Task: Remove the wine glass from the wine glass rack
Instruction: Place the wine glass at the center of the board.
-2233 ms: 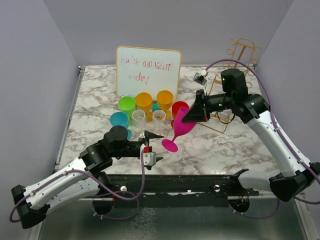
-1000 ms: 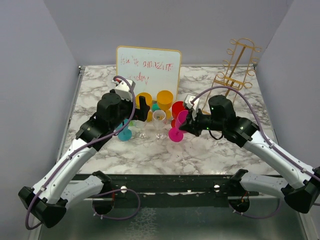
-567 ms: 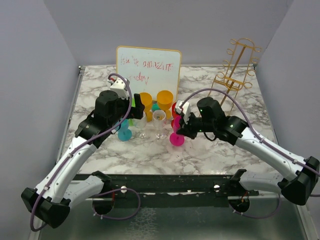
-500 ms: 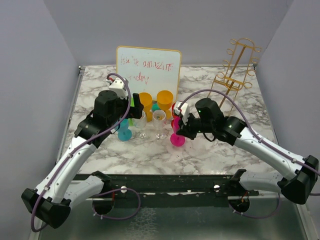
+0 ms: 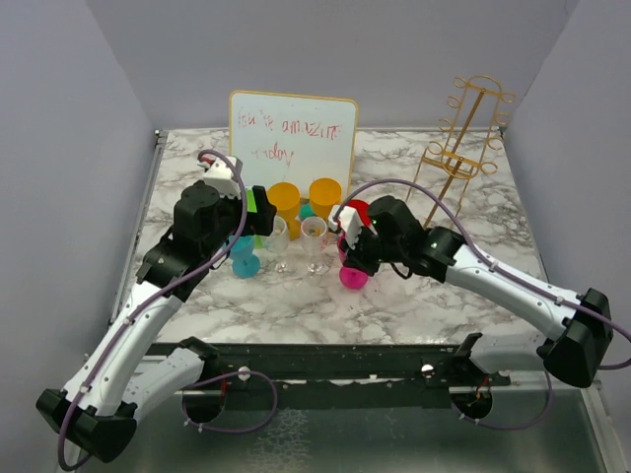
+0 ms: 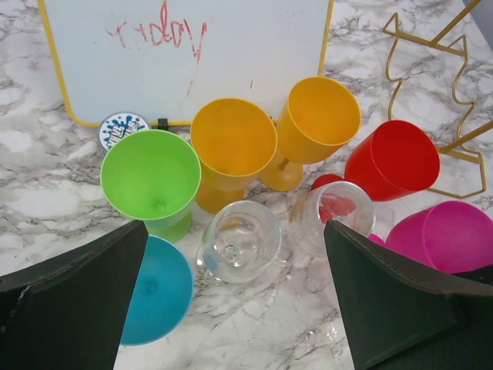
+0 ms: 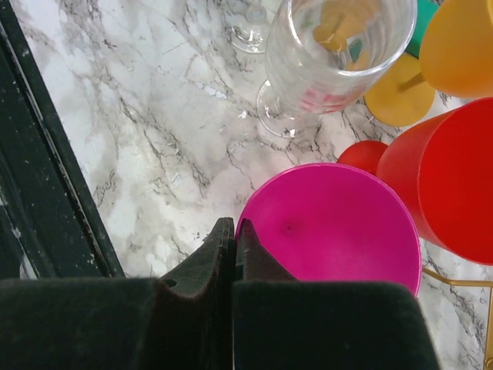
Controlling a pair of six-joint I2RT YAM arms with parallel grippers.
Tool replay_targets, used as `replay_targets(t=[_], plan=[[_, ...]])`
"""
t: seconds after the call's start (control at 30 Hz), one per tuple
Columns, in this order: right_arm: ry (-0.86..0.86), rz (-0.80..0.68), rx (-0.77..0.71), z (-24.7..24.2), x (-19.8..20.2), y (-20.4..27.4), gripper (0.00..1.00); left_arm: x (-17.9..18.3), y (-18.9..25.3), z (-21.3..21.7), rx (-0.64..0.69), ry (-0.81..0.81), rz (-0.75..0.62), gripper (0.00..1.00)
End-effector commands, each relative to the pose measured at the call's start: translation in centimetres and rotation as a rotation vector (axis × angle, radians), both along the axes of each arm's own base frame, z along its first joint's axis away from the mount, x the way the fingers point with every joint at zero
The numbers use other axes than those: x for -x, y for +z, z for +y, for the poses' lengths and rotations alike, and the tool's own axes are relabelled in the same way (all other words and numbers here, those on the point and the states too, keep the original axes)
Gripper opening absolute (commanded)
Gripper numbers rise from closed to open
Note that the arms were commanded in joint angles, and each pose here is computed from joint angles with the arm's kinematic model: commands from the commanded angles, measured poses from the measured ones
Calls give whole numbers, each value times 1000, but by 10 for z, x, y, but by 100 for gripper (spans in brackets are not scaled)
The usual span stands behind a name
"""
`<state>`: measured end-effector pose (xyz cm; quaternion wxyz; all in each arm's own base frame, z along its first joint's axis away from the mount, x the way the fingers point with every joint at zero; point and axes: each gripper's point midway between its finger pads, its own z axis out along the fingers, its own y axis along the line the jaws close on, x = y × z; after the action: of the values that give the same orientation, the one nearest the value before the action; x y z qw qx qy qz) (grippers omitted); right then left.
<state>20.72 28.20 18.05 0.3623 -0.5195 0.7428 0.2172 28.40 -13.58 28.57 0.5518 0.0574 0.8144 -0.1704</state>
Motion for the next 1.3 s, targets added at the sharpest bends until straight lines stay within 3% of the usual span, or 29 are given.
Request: replay_targets(t=[0.0, 0.77, 1.27], plan=[[-31, -22, 18, 5, -12, 6, 1, 2, 14, 9, -9, 21, -63, 99], [-104, 21, -5, 22, -27, -13, 1, 13, 4, 1, -4, -55, -66, 99], [-185, 11, -19, 18, -36, -15, 0, 12, 7, 5, 9, -21, -73, 99]])
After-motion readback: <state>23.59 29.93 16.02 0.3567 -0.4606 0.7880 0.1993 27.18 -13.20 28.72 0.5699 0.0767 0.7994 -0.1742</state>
